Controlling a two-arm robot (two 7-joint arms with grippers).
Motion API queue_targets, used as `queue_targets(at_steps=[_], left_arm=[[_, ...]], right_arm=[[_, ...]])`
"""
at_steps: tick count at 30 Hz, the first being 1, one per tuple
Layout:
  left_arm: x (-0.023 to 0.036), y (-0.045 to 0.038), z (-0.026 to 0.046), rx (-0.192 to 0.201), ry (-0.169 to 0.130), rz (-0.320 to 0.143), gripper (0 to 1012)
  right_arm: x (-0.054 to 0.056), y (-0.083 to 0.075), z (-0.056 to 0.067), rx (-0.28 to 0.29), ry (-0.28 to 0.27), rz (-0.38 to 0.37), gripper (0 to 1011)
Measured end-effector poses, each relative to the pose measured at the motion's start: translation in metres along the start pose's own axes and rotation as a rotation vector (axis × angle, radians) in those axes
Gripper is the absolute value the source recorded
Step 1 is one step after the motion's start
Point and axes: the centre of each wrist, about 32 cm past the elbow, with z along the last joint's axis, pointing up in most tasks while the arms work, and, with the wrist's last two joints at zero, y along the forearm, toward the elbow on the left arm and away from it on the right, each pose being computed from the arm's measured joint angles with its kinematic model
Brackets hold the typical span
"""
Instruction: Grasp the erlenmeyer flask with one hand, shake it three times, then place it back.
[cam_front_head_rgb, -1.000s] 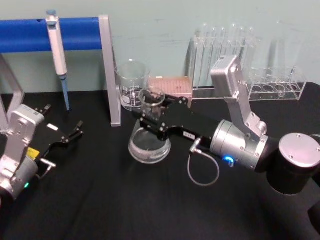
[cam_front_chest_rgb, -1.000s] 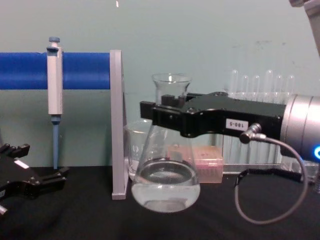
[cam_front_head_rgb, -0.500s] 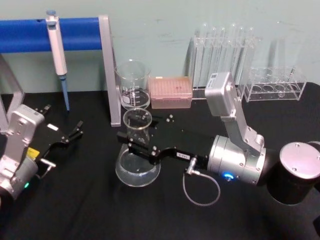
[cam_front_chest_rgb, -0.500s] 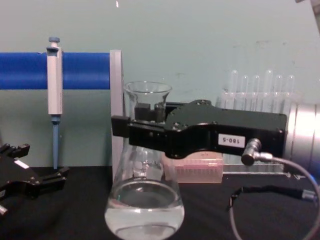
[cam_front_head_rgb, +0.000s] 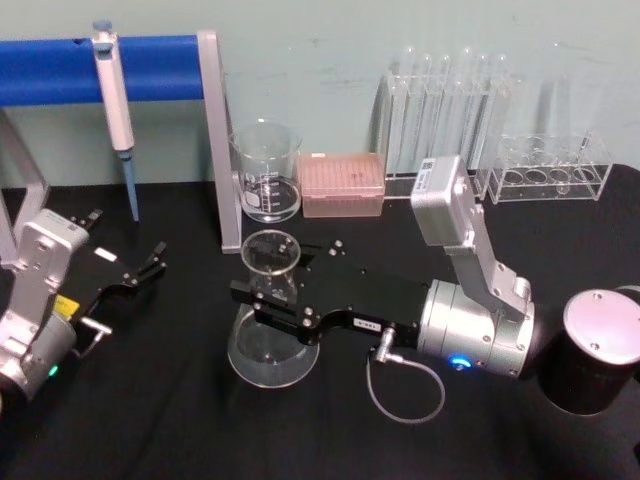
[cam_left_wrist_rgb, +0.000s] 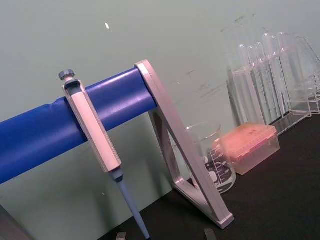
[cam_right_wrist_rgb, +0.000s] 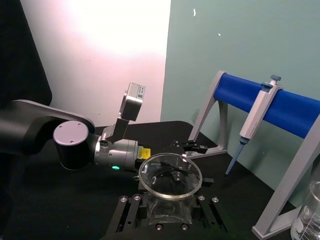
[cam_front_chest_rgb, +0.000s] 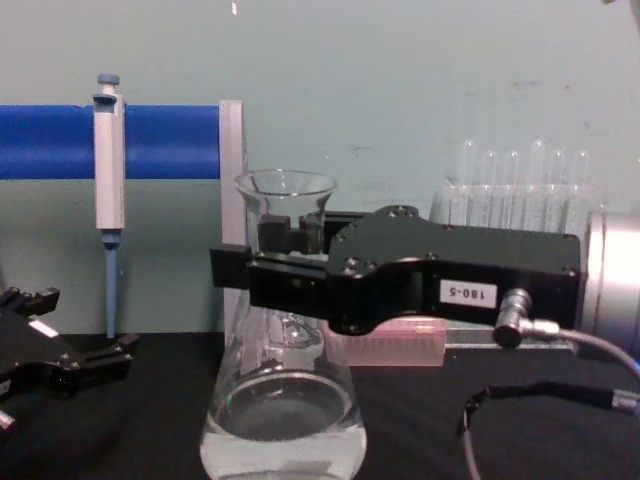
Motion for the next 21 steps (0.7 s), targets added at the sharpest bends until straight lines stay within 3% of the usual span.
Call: queue_targets(at_steps=[9, 21], left_arm=[[0.0000, 0.0000, 0.0000, 0.000, 0.000, 0.000, 1001], [0.0000, 0.0000, 0.0000, 0.000, 0.000, 0.000, 1001]], right_arm=[[0.005, 0.002, -0.002, -0.006, 0.001, -0.044, 457], [0.028, 0.001, -0.005, -0.010, -0.001, -0.204, 457]])
